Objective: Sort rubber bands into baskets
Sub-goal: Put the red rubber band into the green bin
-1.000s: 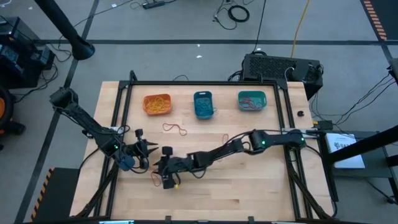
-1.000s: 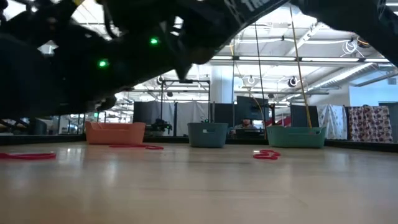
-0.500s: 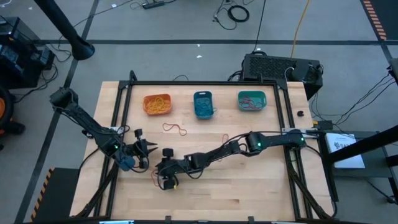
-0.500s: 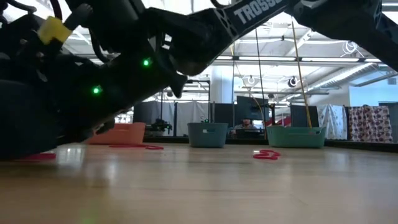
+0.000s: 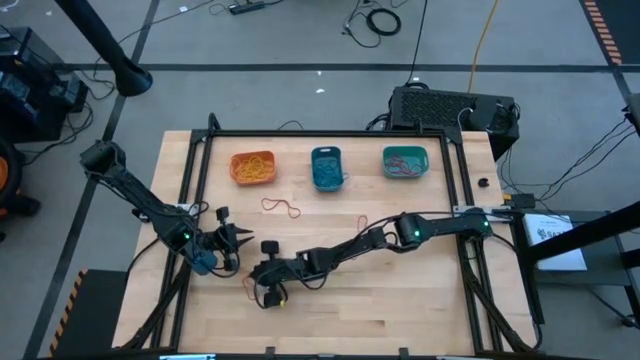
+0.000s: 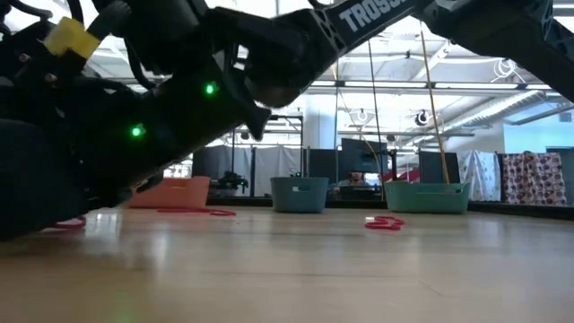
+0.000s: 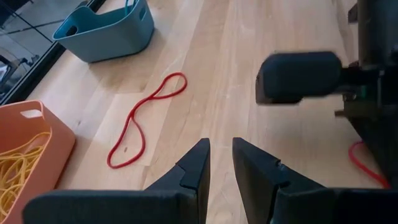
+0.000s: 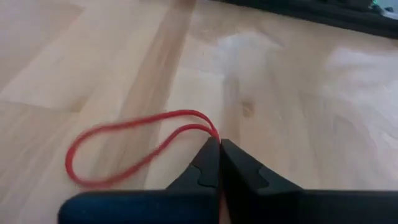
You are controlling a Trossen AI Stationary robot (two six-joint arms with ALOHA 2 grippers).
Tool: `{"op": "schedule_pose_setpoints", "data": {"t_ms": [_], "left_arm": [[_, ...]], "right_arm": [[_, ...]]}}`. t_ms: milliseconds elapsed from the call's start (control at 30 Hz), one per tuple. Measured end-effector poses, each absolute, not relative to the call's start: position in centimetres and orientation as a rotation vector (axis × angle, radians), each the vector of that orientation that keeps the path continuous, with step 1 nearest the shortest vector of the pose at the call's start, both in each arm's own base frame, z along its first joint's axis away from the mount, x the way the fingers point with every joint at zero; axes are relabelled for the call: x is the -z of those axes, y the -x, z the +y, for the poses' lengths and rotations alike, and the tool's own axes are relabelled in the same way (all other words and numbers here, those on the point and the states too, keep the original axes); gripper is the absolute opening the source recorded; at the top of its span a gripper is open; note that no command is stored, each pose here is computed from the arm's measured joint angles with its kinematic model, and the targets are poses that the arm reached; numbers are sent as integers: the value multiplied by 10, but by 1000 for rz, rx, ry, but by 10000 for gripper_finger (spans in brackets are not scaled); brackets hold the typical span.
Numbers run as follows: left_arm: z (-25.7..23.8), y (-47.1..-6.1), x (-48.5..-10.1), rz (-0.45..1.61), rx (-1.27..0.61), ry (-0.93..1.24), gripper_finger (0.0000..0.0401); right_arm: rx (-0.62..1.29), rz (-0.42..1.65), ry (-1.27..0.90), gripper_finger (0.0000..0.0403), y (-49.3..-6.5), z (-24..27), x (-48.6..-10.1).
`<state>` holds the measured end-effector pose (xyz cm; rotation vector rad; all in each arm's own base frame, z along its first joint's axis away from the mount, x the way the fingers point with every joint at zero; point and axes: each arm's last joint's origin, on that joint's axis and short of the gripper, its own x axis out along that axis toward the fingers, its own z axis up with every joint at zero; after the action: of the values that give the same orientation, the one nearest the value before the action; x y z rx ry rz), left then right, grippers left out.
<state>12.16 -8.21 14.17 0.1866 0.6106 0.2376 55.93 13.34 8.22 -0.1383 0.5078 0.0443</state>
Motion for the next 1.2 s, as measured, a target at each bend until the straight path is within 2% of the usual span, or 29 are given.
{"op": "schedule_pose_setpoints", "data": {"t_ms": [200, 400, 667, 900, 1067, 1200], "left_arm": [[-82, -121, -142, 610, -246, -165, 77], [-83, -122, -141, 616, -235, -127, 77], [-85, -124, -143, 583, -247, -51, 77], [-91, -131, -142, 549, -240, -14, 77], [-97, -137, -135, 544, -239, 6, 77], [-103, -144, -128, 534, -238, 30, 77]], "right_arm": [[-55, 593, 210, 1, -550, 133, -120], [-47, 810, 265, 1, -526, 116, -163], [156, 1193, 300, 0, -487, 48, -195], [313, 1421, 256, 0, -452, -20, -226], [387, 1452, 181, 0, -422, -57, -269], [454, 1379, 123, 0, -388, -80, -307]]}}
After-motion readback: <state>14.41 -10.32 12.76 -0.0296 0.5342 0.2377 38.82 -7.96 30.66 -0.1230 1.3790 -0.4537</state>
